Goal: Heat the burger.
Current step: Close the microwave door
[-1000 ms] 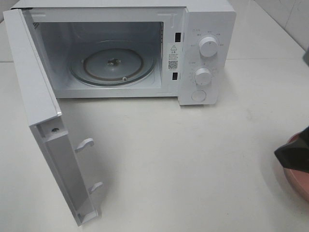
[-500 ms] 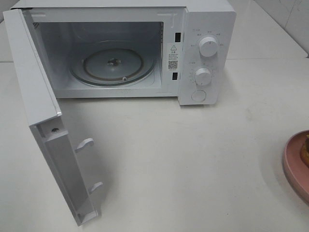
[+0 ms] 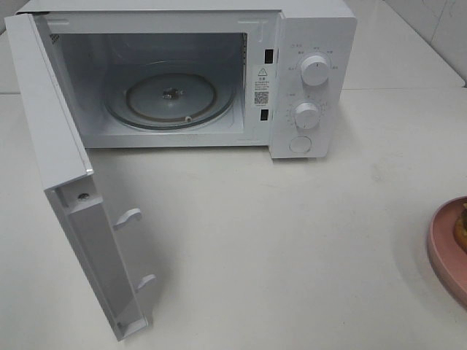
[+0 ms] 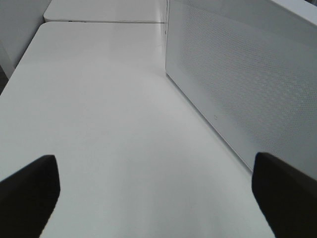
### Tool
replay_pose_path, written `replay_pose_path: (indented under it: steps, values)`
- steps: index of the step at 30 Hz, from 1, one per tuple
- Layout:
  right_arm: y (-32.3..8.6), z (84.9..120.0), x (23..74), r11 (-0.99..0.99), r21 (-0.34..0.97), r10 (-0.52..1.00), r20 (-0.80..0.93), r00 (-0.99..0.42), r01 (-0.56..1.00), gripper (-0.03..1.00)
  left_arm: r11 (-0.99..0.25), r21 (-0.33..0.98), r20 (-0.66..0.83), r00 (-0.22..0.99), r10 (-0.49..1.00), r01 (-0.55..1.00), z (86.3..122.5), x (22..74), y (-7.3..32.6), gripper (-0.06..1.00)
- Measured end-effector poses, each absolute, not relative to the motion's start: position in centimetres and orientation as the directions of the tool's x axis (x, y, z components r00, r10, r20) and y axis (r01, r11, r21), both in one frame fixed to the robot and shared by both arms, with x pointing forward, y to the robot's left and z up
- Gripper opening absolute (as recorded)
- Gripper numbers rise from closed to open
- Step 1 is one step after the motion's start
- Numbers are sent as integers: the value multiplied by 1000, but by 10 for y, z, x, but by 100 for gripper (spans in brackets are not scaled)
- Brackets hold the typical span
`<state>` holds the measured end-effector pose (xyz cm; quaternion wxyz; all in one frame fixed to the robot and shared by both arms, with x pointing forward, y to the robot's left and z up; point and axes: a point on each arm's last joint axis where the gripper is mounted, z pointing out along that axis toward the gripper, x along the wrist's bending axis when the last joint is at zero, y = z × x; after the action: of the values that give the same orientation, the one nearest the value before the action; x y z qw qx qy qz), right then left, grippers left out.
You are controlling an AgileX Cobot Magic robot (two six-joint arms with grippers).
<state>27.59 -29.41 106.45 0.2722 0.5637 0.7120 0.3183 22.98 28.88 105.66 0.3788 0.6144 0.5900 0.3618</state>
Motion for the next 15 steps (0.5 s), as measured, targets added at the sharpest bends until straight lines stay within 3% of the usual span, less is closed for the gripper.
replay_pose_path:
  steps: [15]
  values:
    - [-303, 1049, 241, 45, 848, 997, -8, -71, 529, 76, -17, 892, -2, 42, 999, 451, 1057, 230, 289, 97]
